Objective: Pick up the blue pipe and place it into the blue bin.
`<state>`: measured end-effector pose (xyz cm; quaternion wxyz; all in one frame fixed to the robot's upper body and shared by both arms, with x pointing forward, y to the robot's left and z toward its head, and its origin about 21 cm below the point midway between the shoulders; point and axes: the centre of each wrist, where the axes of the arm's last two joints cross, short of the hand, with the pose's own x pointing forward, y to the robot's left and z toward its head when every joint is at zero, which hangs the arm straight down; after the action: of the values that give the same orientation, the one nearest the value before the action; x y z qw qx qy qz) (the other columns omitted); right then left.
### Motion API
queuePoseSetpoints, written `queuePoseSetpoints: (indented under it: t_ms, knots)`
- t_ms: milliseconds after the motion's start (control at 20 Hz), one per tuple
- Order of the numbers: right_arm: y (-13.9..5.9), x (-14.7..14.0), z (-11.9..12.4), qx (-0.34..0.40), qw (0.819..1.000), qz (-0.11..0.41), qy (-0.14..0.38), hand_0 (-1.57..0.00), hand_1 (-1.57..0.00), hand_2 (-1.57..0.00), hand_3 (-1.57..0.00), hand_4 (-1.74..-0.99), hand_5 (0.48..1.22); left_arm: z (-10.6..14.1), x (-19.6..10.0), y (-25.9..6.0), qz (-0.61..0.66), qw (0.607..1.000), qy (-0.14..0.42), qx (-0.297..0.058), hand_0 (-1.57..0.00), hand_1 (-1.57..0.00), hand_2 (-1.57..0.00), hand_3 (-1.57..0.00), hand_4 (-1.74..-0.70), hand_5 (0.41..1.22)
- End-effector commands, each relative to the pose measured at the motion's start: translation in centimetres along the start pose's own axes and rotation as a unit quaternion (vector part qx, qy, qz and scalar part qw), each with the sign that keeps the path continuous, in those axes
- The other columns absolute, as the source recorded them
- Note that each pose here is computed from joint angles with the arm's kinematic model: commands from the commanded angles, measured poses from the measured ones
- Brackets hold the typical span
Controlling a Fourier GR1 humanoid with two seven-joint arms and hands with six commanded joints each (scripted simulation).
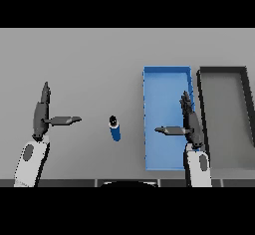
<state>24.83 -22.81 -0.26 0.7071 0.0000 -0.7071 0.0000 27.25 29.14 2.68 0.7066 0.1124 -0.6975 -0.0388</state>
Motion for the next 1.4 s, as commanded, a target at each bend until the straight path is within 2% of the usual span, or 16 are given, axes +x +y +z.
queuePoseSetpoints:
  t_ms: [0, 250, 300, 350, 450, 650, 750, 900, 1100, 1350]
  knots:
    - [-0.1, 0.0, 0.0, -0.001, 1.0, 0.0, 0.0, 0.0, 0.0, 0.0, 0.0, -1.205, 0.629, 0.0, 0.0, -0.1, 0.0, 1.0, -0.003, 0.0, 0.0, 0.0, 0.0, 0.0, -0.97, 0.593]
    - [-1.0, 0.0, 0.2, -0.001, 1.0, 0.001, 0.0, 0.0, 0.0, 0.0, 0.0, -1.205, 0.629, 0.8, 0.1, -1.1, 0.0, 1.0, -0.009, -0.004, 0.0, 0.0, 0.0, 0.0, -0.97, 0.593]
    - [-2.5, 0.5, 1.1, 0.013, 0.996, 0.074, -0.047, 0.0, 0.0, 0.0, 0.0, -1.205, 0.629, 1.5, -0.3, 0.4, -0.037, 0.997, -0.028, -0.06, 0.0, 0.0, 0.0, 0.0, -0.97, 0.593]
    - [-2.9, 0.7, 2.0, 0.031, 0.991, 0.113, -0.067, 0.0, 0.0, 0.0, 0.0, -1.201, 0.628, 1.8, -0.9, 1.5, -0.061, 0.993, -0.033, -0.094, 0.0, 0.0, 0.0, 0.0, -0.96, 0.592]
    - [-3.2, 0.9, 3.0, 0.043, 0.986, 0.147, -0.069, 0.0, 0.0, 0.0, 0.0, -1.197, 0.626, 2.1, -1.1, 2.7, -0.08, 0.988, -0.04, -0.128, 0.0, 0.0, 0.0, 0.0, -0.96, 0.59]
    - [-3.0, 1.4, 3.2, 0.046, 0.985, 0.156, -0.064, 0.0, 0.0, 0.0, 0.0, -1.203, 0.625, 2.4, -0.9, 2.8, -0.076, 0.983, -0.045, -0.162, 0.0, 0.0, 0.0, 0.0, -0.96, 0.593]
    - [-3.3, 1.5, 3.3, 0.05, 0.984, 0.159, -0.064, 0.0, 0.0, 0.0, 0.0, -1.192, 0.621, 2.3, -0.4, 3.0, -0.072, 0.976, -0.045, -0.198, 0.0, 0.0, 0.0, 0.0, -0.98, 0.584]
    - [-2.9, 1.4, 3.1, 0.057, 0.983, 0.161, -0.066, 0.0, 0.0, 0.0, 0.0, -1.179, 0.616, 3.6, 0.0, 2.8, -0.086, 0.961, -0.045, -0.26, 0.0, 0.0, 0.0, 0.0, -1.03, 0.549]
    - [-3.1, 1.7, 2.7, 0.055, 0.983, 0.167, -0.058, 0.0, 0.0, 0.0, 0.0, -1.164, 0.617, 5.3, -0.1, -0.9, -0.081, 0.937, -0.017, -0.338, 0.0, 0.0, 0.0, 0.0, -1.11, 0.497]
    - [-3.2, 1.4, 3.0, 0.05, 0.986, 0.152, -0.055, 0.0, 0.0, 0.0, 0.0, -1.197, 0.615, 6.2, -0.7, -4.7, -0.092, 0.921, -0.011, -0.379, 0.0, 0.0, 0.0, 0.0, -1.14, 0.45]
